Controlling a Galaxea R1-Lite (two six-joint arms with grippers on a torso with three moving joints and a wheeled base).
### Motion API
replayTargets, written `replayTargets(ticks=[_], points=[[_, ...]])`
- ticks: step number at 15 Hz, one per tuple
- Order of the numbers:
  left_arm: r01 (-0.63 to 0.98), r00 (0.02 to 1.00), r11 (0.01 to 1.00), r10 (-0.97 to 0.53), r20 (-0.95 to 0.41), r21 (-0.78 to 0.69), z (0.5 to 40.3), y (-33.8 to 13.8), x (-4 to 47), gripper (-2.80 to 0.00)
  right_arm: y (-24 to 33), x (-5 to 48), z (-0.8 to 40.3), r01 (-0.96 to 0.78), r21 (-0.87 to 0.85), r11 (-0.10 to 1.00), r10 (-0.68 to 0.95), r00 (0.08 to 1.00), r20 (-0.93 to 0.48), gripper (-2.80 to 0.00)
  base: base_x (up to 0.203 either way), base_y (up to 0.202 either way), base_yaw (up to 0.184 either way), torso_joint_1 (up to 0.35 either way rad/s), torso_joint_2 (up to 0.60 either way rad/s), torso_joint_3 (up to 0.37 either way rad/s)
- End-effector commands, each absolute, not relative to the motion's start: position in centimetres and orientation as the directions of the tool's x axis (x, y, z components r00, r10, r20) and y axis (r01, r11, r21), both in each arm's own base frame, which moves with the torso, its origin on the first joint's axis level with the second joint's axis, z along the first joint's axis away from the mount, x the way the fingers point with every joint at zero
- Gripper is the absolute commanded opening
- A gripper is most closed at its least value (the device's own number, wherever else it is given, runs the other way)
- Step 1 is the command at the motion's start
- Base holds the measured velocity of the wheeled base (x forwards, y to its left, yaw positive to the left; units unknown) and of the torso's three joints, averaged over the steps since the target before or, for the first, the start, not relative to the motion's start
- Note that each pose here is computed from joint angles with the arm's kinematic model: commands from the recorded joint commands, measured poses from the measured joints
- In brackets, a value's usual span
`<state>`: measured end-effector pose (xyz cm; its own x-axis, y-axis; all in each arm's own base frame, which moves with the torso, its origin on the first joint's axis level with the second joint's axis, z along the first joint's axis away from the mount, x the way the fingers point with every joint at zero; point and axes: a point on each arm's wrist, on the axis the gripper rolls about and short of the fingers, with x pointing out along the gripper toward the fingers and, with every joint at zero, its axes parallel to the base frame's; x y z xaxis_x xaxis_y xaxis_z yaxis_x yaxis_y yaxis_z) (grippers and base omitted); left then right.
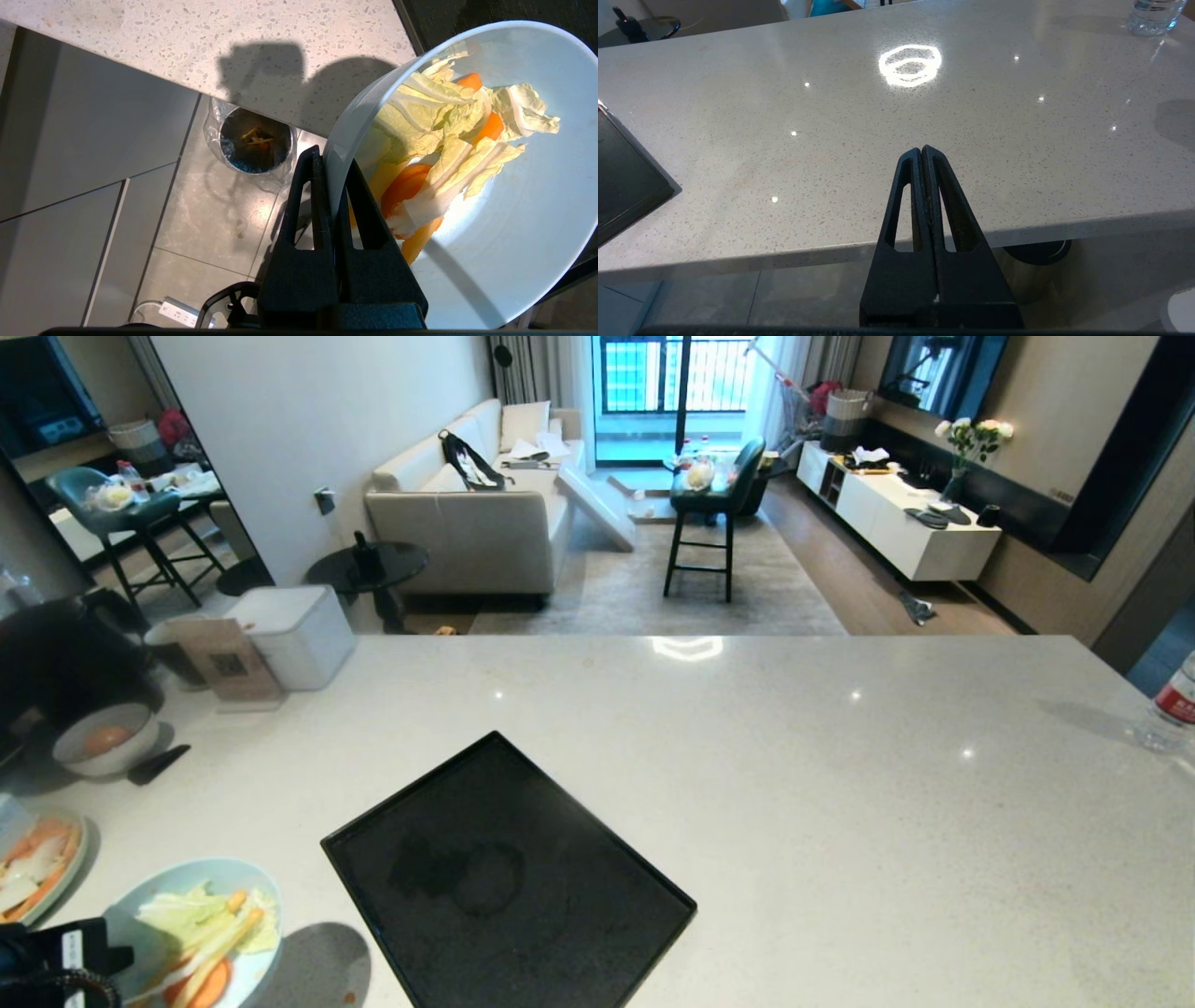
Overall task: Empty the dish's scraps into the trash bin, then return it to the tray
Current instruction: Move the bowl over the trash can
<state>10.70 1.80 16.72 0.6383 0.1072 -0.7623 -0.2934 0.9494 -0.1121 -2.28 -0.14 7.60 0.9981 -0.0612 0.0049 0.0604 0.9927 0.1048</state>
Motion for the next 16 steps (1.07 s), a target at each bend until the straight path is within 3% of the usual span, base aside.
replayTargets(ticks=[1, 11, 16], points=[[-0.297, 0.631, 0.948, 0.108, -0.768, -0.111, 16.64, 1.84, 10.81, -2.80, -0.14, -2.28, 7.61, 0.060, 0.106, 0.993, -0.061, 0.998, 0.006, -2.80, 0.000, 0.000, 0.000, 0.000, 0.00, 0.000], [-0.303, 0.631, 0.947, 0.115, -0.767, -0.107, 16.56, 1.97, 11.45, -2.80, -0.14, -2.28, 7.61, 0.060, 0.105, 0.993, -0.061, 0.998, 0.006, -2.80, 0.000, 0.000, 0.000, 0.000, 0.00, 0.000], [-0.306, 0.625, 0.946, 0.117, -0.771, -0.105, 16.49, 2.01, 11.58, -2.80, -0.14, -2.28, 7.61, 0.060, 0.105, 0.993, -0.061, 0.998, 0.006, -2.80, -0.163, 0.000, -0.001, -0.001, 0.00, 0.003]])
